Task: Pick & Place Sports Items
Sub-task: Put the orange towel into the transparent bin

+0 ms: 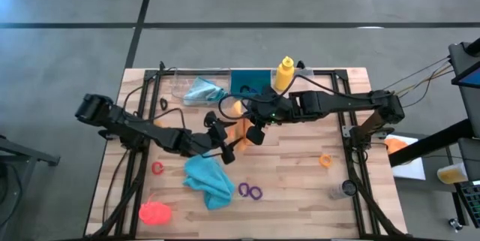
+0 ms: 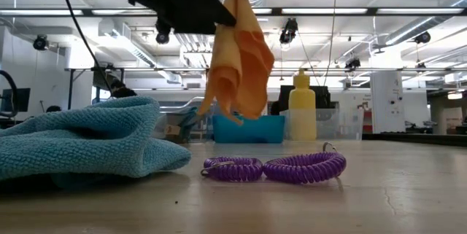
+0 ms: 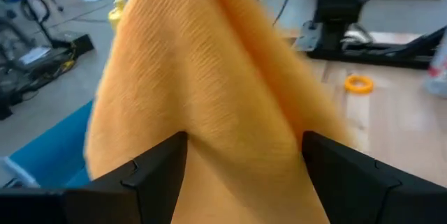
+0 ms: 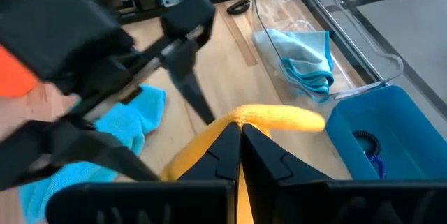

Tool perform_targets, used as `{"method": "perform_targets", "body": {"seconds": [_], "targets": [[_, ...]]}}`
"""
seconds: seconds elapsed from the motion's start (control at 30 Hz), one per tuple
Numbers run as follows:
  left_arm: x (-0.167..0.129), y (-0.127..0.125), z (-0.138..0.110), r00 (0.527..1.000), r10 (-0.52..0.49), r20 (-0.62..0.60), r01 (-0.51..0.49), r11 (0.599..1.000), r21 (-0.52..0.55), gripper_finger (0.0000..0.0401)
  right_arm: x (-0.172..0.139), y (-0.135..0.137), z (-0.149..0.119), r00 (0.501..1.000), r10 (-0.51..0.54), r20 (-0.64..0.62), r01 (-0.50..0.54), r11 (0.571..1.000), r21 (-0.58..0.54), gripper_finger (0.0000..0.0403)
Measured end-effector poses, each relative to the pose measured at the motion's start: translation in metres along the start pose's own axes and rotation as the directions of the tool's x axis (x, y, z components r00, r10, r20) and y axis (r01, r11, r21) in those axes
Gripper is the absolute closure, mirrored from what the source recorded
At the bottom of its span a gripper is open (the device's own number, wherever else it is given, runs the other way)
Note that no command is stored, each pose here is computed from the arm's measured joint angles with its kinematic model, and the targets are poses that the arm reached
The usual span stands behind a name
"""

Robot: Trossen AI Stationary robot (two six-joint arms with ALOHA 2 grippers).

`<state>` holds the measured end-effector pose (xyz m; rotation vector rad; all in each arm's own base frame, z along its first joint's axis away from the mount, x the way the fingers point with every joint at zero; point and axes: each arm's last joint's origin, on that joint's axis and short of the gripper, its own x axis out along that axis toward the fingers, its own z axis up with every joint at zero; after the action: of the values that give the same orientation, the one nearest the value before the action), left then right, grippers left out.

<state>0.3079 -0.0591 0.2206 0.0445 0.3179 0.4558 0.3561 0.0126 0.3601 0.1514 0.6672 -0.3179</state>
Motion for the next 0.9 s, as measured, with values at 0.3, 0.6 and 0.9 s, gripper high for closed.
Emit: {"method": "perform_targets", "body": {"seconds": [0.3,0.6,0.9], "targets": [[0.009,0.007,-0.004,1.000,0.009,-0.024,-0.009,1.000,-0.004,0.0116,0.000,0.003,-0.001,1.000,0.006,-0.001,-0.006,1.000,-0.017,0.0392],[0.012,0.008,-0.003,0.988,-0.151,-0.038,0.153,0.986,0.062,0.0116,0.001,0.003,-0.003,1.000,0.005,-0.010,-0.005,0.999,-0.036,0.0392],[0.012,0.008,-0.004,0.987,-0.152,-0.048,0.155,0.986,0.067,0.0116,0.001,0.003,-0.003,1.000,0.005,-0.009,-0.006,0.999,-0.043,0.0392]]}}
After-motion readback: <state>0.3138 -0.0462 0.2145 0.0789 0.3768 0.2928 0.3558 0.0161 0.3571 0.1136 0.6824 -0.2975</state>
